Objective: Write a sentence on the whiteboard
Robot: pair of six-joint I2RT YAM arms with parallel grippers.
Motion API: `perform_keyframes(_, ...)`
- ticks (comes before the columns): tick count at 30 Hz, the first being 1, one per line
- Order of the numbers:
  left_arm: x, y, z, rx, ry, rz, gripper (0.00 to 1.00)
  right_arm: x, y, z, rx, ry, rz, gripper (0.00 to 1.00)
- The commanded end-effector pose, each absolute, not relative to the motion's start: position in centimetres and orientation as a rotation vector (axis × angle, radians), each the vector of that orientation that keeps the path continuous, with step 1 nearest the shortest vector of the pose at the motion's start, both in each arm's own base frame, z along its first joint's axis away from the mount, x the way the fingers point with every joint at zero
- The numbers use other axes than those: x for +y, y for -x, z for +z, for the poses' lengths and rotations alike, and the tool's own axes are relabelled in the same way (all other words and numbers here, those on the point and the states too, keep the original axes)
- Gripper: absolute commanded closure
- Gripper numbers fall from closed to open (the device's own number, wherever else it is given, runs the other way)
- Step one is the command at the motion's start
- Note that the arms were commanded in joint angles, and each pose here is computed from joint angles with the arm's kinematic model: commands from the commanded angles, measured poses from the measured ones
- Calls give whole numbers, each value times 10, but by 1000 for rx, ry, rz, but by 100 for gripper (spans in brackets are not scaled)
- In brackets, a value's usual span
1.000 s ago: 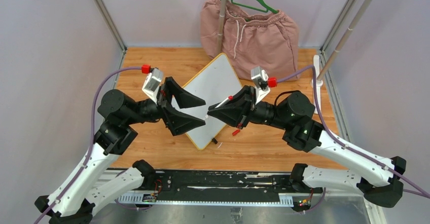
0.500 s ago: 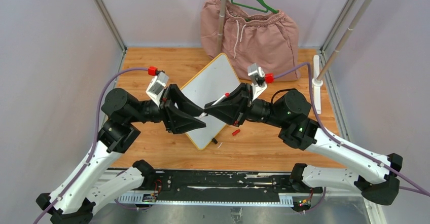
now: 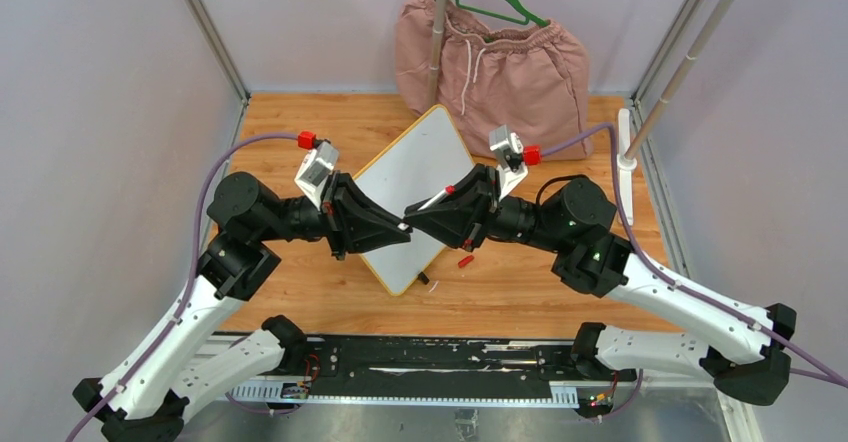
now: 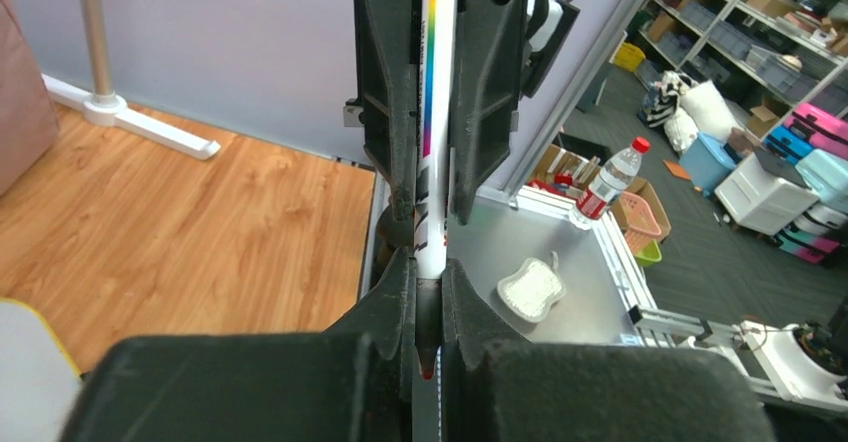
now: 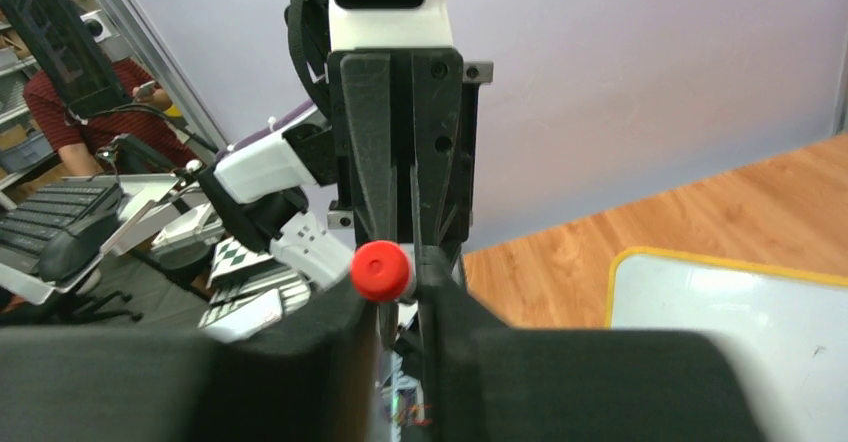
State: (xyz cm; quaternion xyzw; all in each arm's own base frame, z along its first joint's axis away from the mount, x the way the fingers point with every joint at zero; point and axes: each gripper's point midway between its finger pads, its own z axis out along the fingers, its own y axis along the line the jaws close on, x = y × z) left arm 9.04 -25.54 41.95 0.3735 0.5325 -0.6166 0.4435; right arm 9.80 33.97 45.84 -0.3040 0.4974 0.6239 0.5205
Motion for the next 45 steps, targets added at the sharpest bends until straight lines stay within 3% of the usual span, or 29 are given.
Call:
perform_keyframes(1, -251, -81, 427, 1245, -973, -1507, 100, 325, -83, 471, 1209, 776, 1493, 64)
perform_keyframes(4, -253, -80, 425, 1253, -998, -1518, 100, 322, -80, 466, 1269, 820, 1466, 45)
perform_keyframes(5, -253, -80, 424, 1258, -1002, -1521, 100, 320, -79, 466, 1279, 826, 1460, 43)
perform_keyframes(20, -257, -80, 422, 1279, -1029, -1553, 100, 334, -90, 450, 1430, 829, 1432, 41)
perform_keyframes(23, -256, -79, 422, 1276, -1030, -1552, 100, 337, -94, 451, 1416, 794, 1441, 46)
perform_keyframes(30, -254, -75, 422, 1270, -1036, -1555, 100, 344, -98, 455, 1402, 767, 1460, 67)
perform_keyframes(33, -253, -74, 423, 1267, -1034, -1554, 100, 344, -98, 454, 1400, 772, 1459, 88)
perform_keyframes(34, -254, -76, 423, 1265, -1031, -1543, 97, 344, -98, 454, 1394, 774, 1457, 96)
perform_keyframes(38, -249, -97, 399, 1409, -949, -1402, 10, 331, -105, 446, 1378, 750, 1377, 100)
perform_keyframes(39, -245, -105, 391, 1446, -908, -1342, 1, 325, -110, 443, 1376, 729, 1336, 100)
perform_keyframes(45, -181, -159, 345, 1555, -397, -943, 0, 293, -134, 403, 1329, 661, 1103, 100)
